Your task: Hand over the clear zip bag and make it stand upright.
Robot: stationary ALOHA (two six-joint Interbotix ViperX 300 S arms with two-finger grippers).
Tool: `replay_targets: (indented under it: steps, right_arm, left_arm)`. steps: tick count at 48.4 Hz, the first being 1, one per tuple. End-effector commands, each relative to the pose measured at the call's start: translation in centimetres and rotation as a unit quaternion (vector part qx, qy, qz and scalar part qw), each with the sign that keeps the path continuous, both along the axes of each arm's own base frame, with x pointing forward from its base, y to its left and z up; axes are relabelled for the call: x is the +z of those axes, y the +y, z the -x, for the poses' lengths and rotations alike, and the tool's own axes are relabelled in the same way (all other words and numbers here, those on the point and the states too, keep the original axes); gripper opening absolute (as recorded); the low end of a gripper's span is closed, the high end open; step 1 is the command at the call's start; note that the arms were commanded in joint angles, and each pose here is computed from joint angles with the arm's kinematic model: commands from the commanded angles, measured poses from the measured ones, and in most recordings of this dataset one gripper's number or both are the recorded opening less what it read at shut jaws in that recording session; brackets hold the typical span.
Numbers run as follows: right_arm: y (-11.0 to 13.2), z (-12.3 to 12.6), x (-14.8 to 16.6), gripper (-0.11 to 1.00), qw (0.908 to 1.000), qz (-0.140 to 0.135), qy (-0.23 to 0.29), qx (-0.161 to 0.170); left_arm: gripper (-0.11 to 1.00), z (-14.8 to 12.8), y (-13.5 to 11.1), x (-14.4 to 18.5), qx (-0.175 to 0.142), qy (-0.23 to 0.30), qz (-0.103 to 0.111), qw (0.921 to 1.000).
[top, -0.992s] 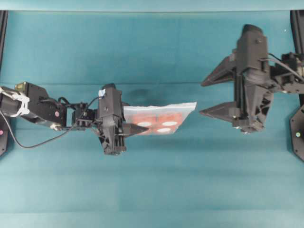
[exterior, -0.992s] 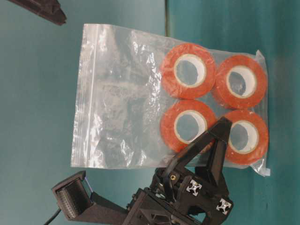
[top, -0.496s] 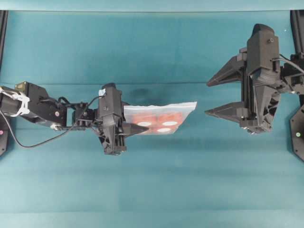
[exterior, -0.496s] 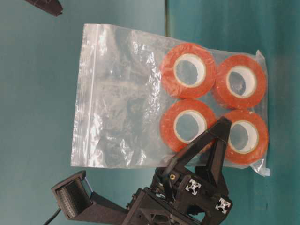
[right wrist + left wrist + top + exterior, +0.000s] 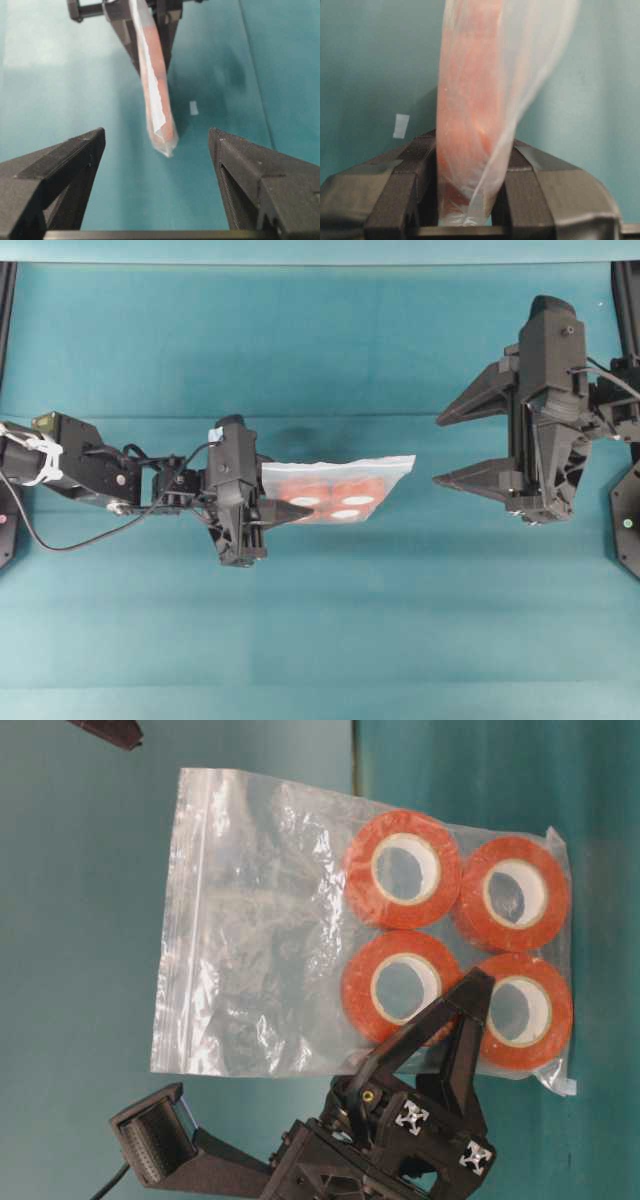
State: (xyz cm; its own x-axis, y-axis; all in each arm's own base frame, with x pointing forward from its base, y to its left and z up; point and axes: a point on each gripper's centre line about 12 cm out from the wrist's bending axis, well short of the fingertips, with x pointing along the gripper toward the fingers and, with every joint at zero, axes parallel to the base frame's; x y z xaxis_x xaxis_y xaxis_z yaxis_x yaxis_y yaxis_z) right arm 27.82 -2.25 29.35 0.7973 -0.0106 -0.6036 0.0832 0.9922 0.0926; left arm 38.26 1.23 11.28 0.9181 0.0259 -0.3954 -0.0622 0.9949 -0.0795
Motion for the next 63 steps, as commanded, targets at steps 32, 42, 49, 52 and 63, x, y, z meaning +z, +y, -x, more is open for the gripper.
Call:
replay_targets:
  steps: [32,42,49,52,63]
  right_arm:
    - [0.11,0.07,0.40,0.88,1.0000,0.000,-0.006,0.002]
    - [0.13,0.18,-0.08,0.88,1.0000,-0.003,0.001,0.000]
    - [0.17,0.23,-0.26,0.88,1.0000,-0.004,0.003,0.001]
    - [0.17,0.23,-0.26,0.88,1.0000,-0.004,0.003,0.001]
    - [0.18,0.26,-0.23,0.88,1.0000,-0.004,0.003,0.001]
  left_arm:
    - [0.24,-0.48,-0.05,0.71,-0.002,-0.013,-0.003,0.9999]
    - [0.24,-0.48,-0.11,0.65,-0.003,-0.012,-0.002,0.9999]
    - [0.24,-0.48,-0.11,0.65,-0.003,-0.012,-0.002,0.9999]
    - [0.24,-0.48,-0.11,0.65,-0.003,-0.012,-0.002,0.9999]
    - [0.24,-0.48,-0.10,0.65,-0.002,-0.012,-0.002,0.9999]
